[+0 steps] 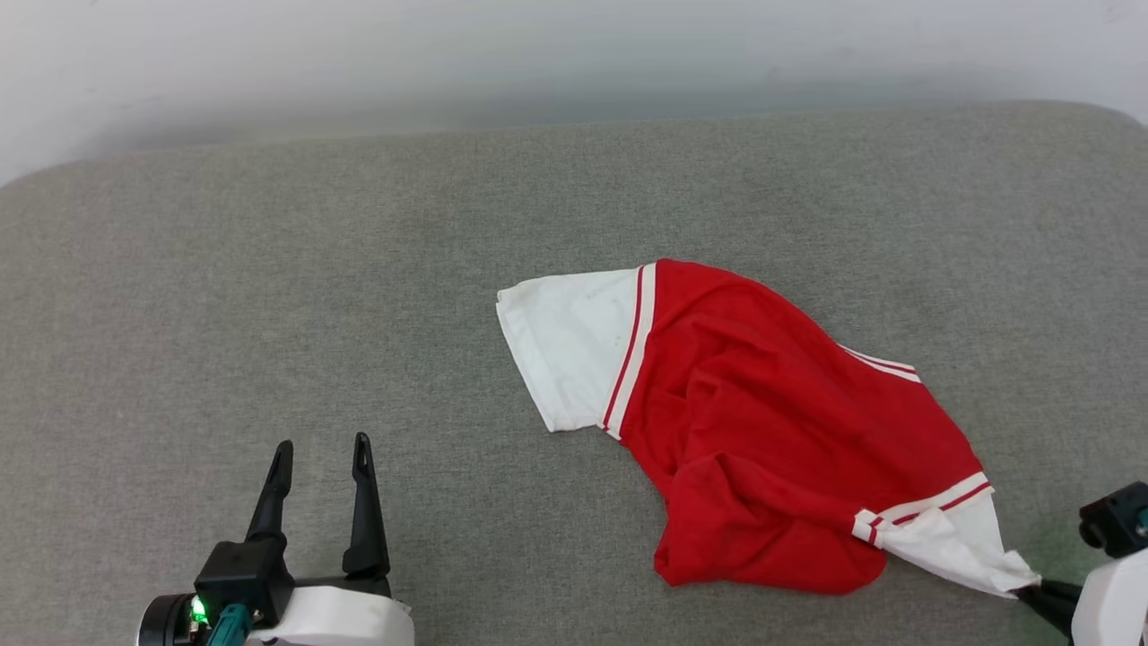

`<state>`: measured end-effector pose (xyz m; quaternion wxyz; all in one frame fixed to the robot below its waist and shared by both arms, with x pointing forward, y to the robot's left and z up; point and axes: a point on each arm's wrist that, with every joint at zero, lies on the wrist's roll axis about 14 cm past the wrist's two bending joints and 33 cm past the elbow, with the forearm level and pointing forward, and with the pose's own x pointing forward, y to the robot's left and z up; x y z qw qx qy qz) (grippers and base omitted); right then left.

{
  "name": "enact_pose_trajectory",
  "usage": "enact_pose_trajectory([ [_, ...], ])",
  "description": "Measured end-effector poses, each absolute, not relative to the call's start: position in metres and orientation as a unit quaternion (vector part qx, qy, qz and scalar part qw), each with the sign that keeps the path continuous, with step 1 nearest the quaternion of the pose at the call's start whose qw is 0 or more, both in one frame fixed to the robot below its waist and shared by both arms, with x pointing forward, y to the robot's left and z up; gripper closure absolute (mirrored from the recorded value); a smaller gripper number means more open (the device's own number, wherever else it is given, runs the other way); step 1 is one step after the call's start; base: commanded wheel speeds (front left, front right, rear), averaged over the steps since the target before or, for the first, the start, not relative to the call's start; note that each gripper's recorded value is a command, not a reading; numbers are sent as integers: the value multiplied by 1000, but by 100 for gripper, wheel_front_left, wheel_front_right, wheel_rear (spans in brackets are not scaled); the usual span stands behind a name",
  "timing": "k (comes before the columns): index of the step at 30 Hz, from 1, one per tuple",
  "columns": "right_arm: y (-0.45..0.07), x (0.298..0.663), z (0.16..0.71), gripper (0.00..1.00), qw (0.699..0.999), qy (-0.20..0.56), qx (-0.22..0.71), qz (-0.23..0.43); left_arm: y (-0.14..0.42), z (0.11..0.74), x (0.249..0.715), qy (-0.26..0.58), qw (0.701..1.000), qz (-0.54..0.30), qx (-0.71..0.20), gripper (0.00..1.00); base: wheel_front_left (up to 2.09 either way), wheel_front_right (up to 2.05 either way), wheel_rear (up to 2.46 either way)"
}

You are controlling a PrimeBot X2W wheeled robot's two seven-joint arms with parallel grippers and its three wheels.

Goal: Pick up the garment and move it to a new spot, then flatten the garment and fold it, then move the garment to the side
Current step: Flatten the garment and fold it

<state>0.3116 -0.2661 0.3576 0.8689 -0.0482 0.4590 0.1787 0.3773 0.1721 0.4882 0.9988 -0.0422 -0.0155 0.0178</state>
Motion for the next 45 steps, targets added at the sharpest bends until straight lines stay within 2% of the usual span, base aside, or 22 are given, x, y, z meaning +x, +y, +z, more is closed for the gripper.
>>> enact_pose_trajectory([
  [5, -274, 343, 394, 0, 909, 379, -59, 165, 172, 492, 372, -20, 999, 16, -41, 0, 0, 0, 0],
  [10, -287, 387, 470, 0, 945, 274, -82, 156, 172, 499, 368, -31, 999, 16, -41, 0, 0, 0, 0],
  [13, -288, 409, 512, 0, 953, 231, -113, 160, 174, 499, 366, -31, 999, 19, -41, 0, 0, 0, 0],
  [16, -276, 425, 536, 0, 950, 222, -132, 173, 177, 498, 365, -28, 999, 24, -40, 0, 0, 0, 0],
  [19, -263, 428, 531, 0, 933, 273, -136, 190, 180, 495, 366, -24, 999, 28, -40, 0, 0, 0, 0],
  [23, -254, 422, 502, 0, 888, 384, -151, 203, 183, 492, 370, -20, 999, 31, -39, 0, 0, 0, 0],
  [28, -243, 422, 465, 0, 835, 481, -164, 210, 189, 486, 377, -13, 998, 39, -39, 0, 0, 0, 0],
  [38, -216, 405, 368, 0, 766, 582, -150, 227, 197, 472, 388, 6, 998, 49, -35, 0, 0, 0, 0],
  [42, -212, 402, 359, 0, 758, 590, -149, 234, 199, 469, 389, 10, 998, 53, -34, 0, 0, 0, 0],
  [43, -212, 403, 359, 4, 763, 586, -143, 233, 199, 469, 389, 10, 998, 52, -34, 0, 0, 0, 0],
  [44, -212, 406, 360, 64, 770, 578, -140, 232, 199, 469, 389, 10, 998, 52, -34, 0, 0, 0, 0],
  [45, -211, 409, 363, 100, 777, 568, -140, 232, 199, 469, 389, 10, 998, 52, -34, 0, 0, 0, 0],
])
